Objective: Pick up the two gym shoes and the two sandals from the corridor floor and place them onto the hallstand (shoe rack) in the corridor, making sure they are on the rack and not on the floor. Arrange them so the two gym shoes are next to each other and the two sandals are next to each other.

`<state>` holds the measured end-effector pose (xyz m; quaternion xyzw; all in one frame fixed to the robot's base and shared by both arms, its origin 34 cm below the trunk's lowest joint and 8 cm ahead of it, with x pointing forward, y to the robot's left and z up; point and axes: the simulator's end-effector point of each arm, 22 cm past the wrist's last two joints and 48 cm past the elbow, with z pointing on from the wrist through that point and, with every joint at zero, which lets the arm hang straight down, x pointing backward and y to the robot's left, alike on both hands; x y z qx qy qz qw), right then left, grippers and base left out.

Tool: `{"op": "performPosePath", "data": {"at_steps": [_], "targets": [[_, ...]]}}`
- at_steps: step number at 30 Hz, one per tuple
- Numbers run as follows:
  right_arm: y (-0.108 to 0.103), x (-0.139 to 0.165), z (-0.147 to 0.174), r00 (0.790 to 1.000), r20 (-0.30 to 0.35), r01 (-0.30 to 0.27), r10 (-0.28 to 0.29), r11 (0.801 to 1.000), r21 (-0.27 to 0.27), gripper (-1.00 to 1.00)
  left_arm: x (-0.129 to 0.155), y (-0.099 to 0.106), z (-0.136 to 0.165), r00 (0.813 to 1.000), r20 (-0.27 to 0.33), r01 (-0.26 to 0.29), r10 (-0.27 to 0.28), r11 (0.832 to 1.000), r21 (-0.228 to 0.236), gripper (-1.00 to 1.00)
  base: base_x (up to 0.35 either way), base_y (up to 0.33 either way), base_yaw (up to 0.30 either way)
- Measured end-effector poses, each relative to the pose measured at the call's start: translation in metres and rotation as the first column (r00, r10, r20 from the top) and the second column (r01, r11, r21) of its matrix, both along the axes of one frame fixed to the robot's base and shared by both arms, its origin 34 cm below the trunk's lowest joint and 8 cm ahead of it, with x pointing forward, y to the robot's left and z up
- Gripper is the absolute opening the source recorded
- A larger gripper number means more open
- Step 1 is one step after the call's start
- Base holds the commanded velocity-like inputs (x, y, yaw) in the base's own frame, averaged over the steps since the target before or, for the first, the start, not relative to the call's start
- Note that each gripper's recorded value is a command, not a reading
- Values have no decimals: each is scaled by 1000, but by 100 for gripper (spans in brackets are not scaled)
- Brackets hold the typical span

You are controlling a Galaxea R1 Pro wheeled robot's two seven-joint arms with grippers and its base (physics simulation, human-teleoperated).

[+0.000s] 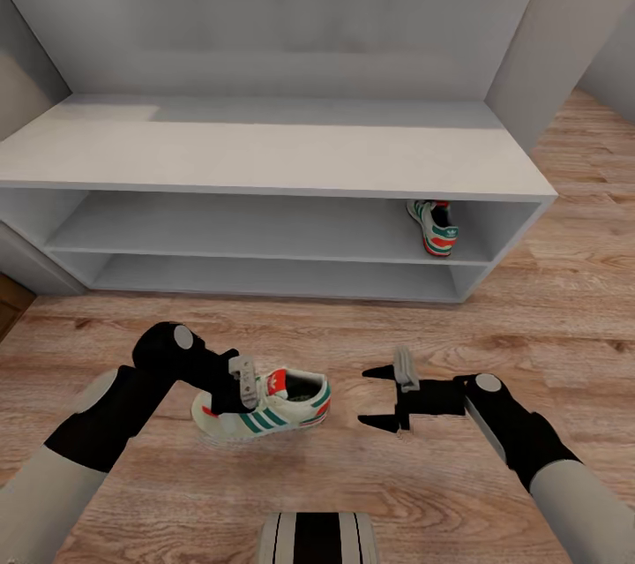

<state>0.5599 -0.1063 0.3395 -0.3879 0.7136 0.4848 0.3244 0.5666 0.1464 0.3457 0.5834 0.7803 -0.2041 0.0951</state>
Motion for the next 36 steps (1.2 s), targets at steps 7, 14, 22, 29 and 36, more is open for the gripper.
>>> {"op": "performPosePath", "data": {"at_steps": [7, 14, 22, 29, 36], "targets": [[7, 2, 5, 1000, 8, -15, 15, 1000, 16, 100, 12, 0, 5, 1000, 19, -3, 3, 1000, 4, -100, 0, 0, 0], [10, -5, 12, 999, 3, -48, 48, 998, 46, 100, 20, -1, 10, 999, 31, -11, 11, 1000, 2, -100, 0, 0, 0], [11, -8, 17, 997, 7, -71, 71, 995, 64, 100, 23, -3, 12, 999, 36, -12, 12, 1000, -2, -100, 0, 0, 0], [10, -11, 20, 996, 9, -86, 86, 994, 72, 100, 20, -5, 11, 999, 34, 0, 0, 1000, -3, -100, 0, 0, 0], [11, -13, 22, 995, 10, -96, 95, 992, 78, 100, 13, -9, 8, 1000, 25, 18, -18, 1000, -3, -100, 0, 0, 0]]}}
